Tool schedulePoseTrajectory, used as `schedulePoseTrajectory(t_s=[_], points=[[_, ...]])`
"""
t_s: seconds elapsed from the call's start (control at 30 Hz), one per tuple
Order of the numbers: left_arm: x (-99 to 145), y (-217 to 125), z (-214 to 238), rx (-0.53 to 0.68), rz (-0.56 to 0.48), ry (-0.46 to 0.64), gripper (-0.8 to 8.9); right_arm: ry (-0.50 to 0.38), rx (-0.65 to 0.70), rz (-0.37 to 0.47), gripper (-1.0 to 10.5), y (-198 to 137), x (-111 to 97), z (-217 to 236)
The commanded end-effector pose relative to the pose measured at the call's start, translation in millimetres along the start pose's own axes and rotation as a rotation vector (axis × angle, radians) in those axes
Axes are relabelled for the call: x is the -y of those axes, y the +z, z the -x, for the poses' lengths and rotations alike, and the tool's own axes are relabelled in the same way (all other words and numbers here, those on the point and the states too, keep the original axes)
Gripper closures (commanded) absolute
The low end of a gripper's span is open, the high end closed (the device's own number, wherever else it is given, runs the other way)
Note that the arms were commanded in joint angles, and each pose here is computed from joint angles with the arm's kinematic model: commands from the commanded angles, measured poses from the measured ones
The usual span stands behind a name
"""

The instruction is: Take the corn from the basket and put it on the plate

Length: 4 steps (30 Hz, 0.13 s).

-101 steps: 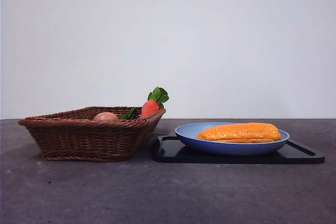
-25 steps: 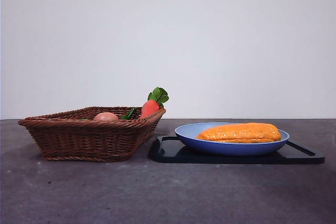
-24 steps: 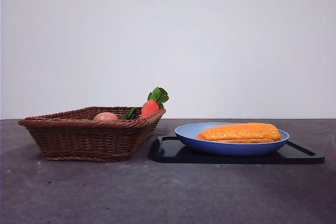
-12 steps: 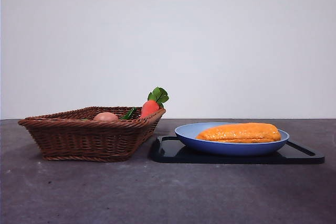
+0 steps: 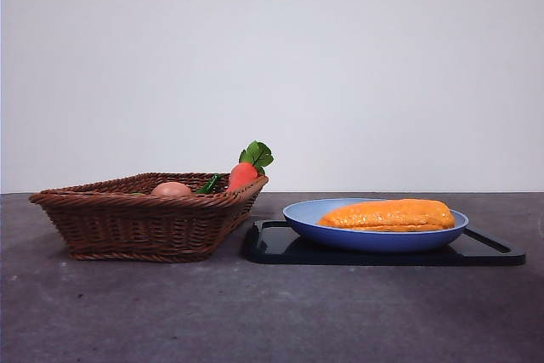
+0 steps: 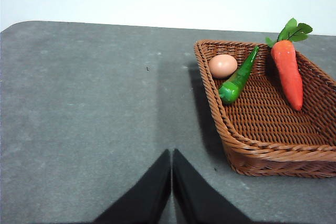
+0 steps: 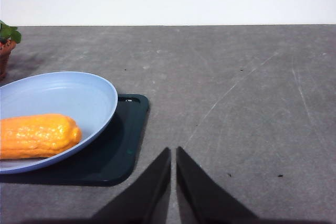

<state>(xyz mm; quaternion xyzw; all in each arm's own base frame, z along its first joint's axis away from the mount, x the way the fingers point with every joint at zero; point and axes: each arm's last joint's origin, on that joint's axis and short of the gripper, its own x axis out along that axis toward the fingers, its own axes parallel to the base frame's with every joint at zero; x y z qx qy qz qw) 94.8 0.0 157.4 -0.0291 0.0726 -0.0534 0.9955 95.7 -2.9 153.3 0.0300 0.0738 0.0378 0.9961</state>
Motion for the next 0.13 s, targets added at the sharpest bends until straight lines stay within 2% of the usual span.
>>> schedulePoseTrajectory(t_s=[0.03,0.13], points=[[-1.0,-8.2,-2.5,-0.017,0.006,0.004,8.09,0.0,-0.005,-0.001,9.4,-1.9,0.1,-0.6],[-1.0,-8.2,-2.5,-0.017,0.006,0.004,8.09,0.0,-0.005,-0.001,9.4,-1.9,0.1,-0.6]])
